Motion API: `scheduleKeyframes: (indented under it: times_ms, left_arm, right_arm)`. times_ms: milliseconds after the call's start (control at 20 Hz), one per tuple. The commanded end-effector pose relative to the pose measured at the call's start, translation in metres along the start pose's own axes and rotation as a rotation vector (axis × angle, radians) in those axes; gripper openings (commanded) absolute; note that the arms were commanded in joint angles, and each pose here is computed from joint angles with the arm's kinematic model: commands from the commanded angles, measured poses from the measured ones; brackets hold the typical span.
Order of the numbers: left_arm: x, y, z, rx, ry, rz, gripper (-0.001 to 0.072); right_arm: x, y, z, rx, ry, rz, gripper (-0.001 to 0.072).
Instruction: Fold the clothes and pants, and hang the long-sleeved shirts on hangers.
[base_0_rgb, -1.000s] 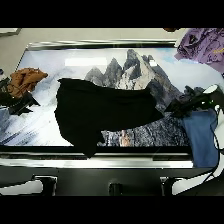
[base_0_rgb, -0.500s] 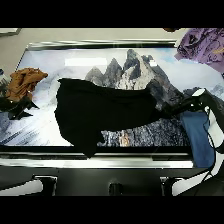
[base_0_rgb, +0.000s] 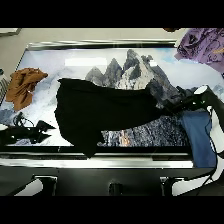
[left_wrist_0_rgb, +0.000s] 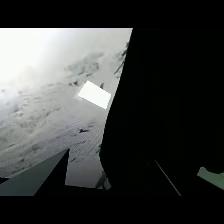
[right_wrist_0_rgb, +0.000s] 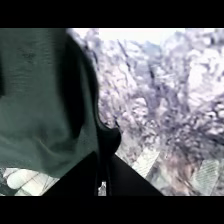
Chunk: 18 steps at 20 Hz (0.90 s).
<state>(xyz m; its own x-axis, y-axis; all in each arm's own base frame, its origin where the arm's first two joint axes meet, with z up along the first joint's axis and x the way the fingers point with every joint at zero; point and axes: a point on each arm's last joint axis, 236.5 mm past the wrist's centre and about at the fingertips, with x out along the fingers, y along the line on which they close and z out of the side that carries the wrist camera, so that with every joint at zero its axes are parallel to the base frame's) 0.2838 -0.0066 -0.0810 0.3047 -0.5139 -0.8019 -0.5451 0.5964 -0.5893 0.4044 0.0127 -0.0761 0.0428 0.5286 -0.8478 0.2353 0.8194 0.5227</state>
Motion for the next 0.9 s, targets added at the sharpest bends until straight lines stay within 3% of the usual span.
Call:
scheduleKeyframes:
  times_ms: [0, 300, 400, 450, 500, 650, 850]
  left_arm:
    - [0.026, 0.006, -0.018, -0.001, -0.013, -0.011, 0.0547]
    - [0.053, -0.009, -0.022, 0.047, -0.012, 0.002, 0.0543]
    - [0.065, -0.011, -0.025, 0.034, 0.003, 0.0, 0.0508]
    - [0.069, -0.011, -0.028, 0.034, 0.015, 0.004, 0.0323]
    - [0.07, -0.014, -0.029, 0.033, 0.017, -0.003, 0.0031]
    - [0.056, -0.047, -0.008, 0.075, -0.036, -0.068, 0.0014]
    - [-0.006, -0.141, 0.046, 0.247, -0.172, -0.195, 0.0013]
  right_arm:
    - [-0.014, 0.01, 0.001, 0.012, -0.035, 0.002, 0.0034]
    - [-0.023, 0.016, -0.001, 0.007, -0.048, 0.005, 0.0034]
    - [-0.025, 0.018, -0.003, 0.004, -0.041, 0.008, 0.0034]
    - [-0.028, 0.02, -0.004, 0.005, -0.044, 0.008, 0.0034]
    - [-0.031, 0.023, -0.004, 0.003, -0.052, 0.012, 0.0033]
    - [-0.047, 0.047, -0.002, -0.034, -0.107, 0.051, 0.0033]
    - [-0.085, 0.115, 0.026, -0.208, -0.329, 0.073, 0.0031]
